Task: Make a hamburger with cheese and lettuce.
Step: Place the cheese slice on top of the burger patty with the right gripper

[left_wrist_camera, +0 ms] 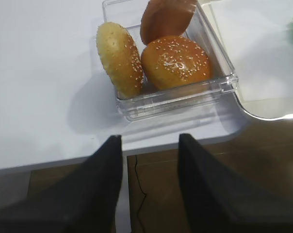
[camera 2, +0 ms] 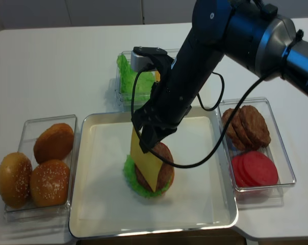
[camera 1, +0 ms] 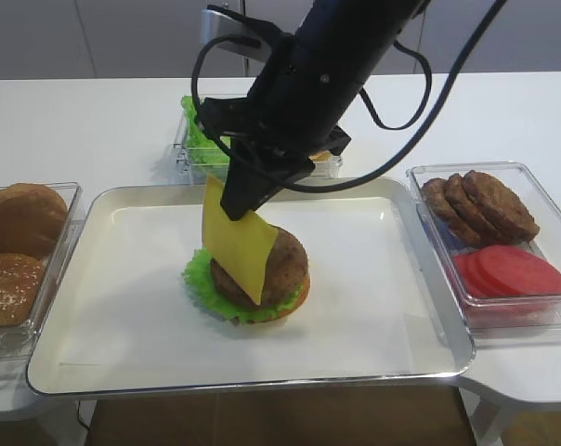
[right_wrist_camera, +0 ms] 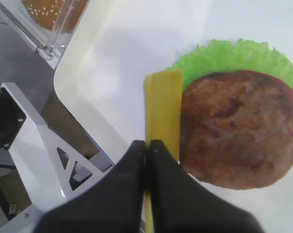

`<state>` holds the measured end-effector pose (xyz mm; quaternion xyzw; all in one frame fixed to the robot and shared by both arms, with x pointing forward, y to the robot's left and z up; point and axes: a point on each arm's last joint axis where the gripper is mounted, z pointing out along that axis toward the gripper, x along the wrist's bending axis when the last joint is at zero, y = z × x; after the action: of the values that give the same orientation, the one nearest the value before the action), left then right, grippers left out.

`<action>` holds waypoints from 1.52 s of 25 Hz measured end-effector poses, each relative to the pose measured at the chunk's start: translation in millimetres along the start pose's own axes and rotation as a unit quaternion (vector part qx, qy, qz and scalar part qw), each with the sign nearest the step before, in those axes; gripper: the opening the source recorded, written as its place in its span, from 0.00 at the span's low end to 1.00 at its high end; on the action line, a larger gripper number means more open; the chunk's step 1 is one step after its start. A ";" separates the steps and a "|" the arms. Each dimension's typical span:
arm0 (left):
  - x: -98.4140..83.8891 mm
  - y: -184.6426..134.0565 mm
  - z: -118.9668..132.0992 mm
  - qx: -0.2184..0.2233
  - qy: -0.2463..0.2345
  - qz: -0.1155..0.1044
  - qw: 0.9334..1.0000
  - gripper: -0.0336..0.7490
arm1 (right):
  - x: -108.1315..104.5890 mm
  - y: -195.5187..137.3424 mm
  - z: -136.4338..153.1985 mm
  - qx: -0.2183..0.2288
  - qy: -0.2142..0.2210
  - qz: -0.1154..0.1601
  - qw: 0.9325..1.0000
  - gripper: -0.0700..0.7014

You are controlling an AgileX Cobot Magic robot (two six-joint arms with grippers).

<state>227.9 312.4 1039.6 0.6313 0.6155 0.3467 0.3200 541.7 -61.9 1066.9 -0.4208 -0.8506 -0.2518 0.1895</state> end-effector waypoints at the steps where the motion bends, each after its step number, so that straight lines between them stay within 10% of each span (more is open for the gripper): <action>1: 0.0 0.0 0.0 0.000 0.000 0.000 1.000 0.41 | -0.5 0.0 0.5 0.001 -0.001 0.000 1.000 0.14; 38: 0.0 0.0 0.0 0.000 0.000 0.000 1.000 0.41 | -1.7 0.7 3.2 0.003 0.003 0.004 1.000 0.14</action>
<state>227.9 312.4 1039.6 0.6313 0.6155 0.3467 0.3200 542.9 -60.7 1063.6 -0.4225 -0.8493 -0.2498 0.1942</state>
